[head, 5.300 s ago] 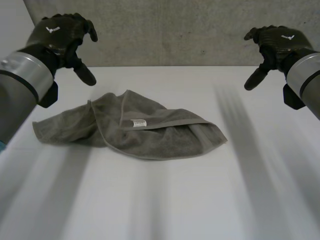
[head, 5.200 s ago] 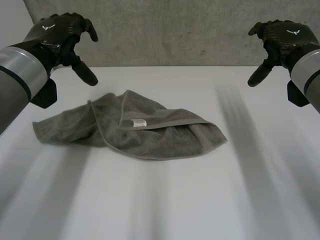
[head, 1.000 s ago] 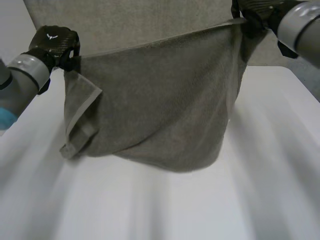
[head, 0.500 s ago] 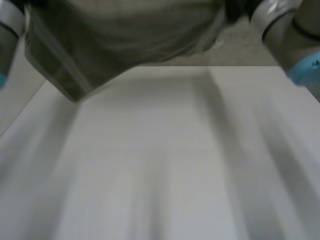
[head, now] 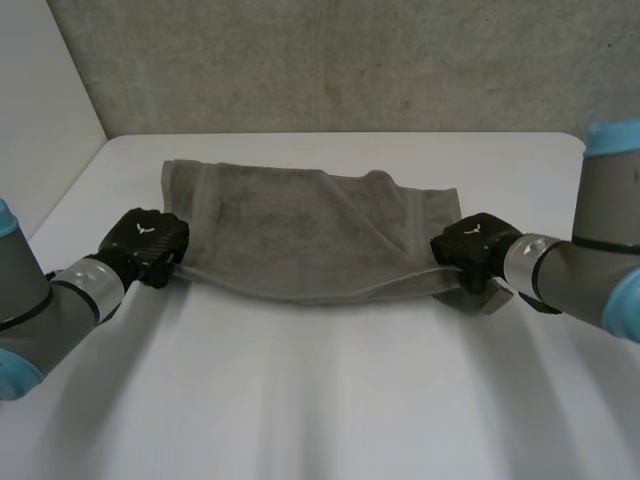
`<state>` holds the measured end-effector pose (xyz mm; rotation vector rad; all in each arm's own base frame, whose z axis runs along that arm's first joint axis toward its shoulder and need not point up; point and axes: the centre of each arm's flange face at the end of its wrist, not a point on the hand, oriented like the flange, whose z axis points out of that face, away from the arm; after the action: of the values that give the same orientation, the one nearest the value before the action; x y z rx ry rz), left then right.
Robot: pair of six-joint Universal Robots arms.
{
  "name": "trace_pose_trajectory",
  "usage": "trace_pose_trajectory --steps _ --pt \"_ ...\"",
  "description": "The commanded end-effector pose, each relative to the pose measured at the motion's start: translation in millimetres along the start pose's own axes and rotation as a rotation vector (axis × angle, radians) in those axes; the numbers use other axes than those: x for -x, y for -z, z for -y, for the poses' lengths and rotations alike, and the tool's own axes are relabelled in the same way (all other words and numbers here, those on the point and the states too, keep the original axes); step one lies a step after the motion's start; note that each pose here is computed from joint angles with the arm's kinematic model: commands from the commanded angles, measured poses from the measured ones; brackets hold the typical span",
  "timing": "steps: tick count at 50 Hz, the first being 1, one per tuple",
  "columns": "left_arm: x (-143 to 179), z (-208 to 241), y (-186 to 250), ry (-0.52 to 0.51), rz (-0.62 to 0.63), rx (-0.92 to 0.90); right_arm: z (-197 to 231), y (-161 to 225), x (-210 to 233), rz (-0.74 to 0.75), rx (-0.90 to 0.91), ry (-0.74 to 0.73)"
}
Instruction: Fold the towel.
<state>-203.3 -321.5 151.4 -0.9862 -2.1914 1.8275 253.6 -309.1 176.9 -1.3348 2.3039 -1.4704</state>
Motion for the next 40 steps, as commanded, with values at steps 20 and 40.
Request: trace_pose_trajectory --steps 20,40 --pt "10 -22 -24 -0.057 0.101 -0.080 -21 -6 -2 -0.035 0.001 -0.021" --pt "5 -35 -26 -0.082 0.083 -0.033 -25 -9 -26 -0.134 0.004 -0.034"
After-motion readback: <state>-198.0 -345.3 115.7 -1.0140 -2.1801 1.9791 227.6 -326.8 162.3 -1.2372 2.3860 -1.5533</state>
